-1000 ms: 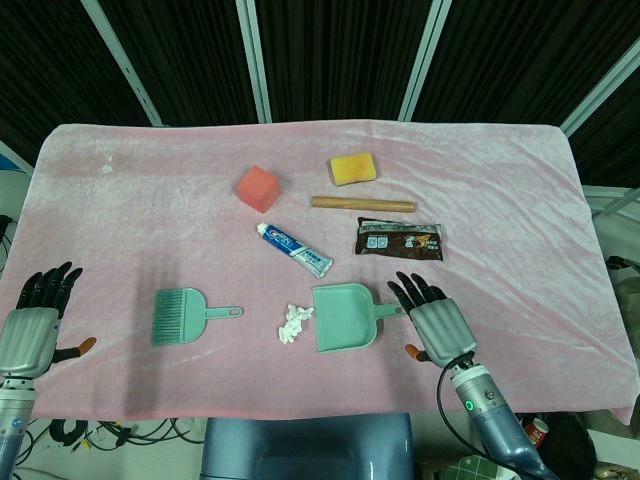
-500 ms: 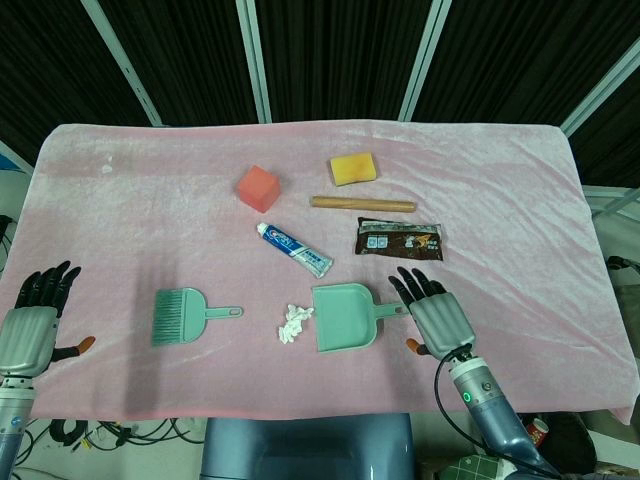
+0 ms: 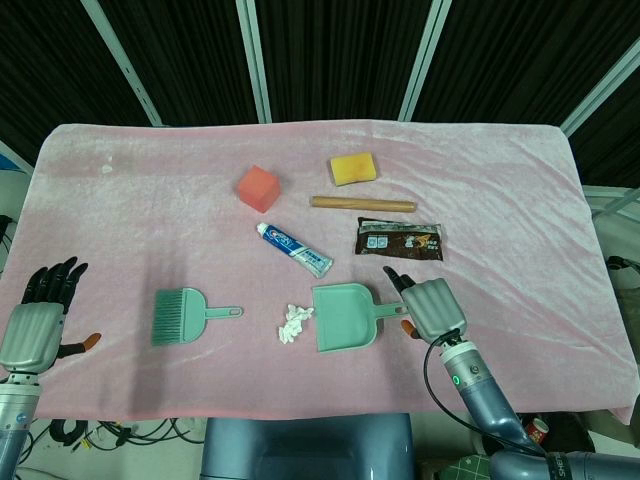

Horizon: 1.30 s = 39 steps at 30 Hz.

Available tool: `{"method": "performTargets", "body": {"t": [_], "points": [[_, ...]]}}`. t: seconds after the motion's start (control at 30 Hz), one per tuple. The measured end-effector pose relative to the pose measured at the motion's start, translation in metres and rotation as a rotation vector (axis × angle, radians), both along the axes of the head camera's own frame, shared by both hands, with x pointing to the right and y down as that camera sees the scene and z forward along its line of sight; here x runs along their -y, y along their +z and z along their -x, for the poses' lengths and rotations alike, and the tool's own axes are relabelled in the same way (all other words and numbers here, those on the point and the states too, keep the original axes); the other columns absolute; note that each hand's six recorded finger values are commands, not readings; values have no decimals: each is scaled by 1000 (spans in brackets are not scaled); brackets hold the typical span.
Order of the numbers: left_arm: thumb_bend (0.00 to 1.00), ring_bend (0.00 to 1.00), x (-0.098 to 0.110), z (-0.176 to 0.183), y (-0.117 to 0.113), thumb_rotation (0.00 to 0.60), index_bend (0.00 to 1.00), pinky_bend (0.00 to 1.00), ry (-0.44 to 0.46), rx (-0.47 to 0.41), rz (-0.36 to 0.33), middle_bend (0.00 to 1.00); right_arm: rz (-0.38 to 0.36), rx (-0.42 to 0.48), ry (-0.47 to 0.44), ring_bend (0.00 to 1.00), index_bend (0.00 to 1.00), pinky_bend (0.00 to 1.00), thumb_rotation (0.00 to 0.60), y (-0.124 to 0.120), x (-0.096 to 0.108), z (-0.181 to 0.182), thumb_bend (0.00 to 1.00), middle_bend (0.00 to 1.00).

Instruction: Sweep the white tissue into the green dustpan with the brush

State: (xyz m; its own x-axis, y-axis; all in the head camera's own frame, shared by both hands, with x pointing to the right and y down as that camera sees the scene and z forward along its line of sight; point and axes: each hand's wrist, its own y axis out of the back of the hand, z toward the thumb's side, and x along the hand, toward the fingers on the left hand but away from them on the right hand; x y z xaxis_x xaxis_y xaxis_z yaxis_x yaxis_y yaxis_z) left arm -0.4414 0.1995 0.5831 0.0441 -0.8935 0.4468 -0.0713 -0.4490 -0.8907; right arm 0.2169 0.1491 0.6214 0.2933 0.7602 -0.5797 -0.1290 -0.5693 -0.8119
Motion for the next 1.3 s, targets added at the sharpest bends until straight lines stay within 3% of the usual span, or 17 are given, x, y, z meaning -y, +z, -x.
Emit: {"method": "performTargets", "body": {"t": [0.43,1.3], "points": [[0,0,20,-24,-9,600,0,11,41,-23,-6,0,100,-82,-6,878,315,955,600,42,-8,12,240,354],[0,0,23,-30,-6,600,0,10,40,-30,6,0,127,-76,43,879,457,955,600,58,-10,12,286,423]]}}
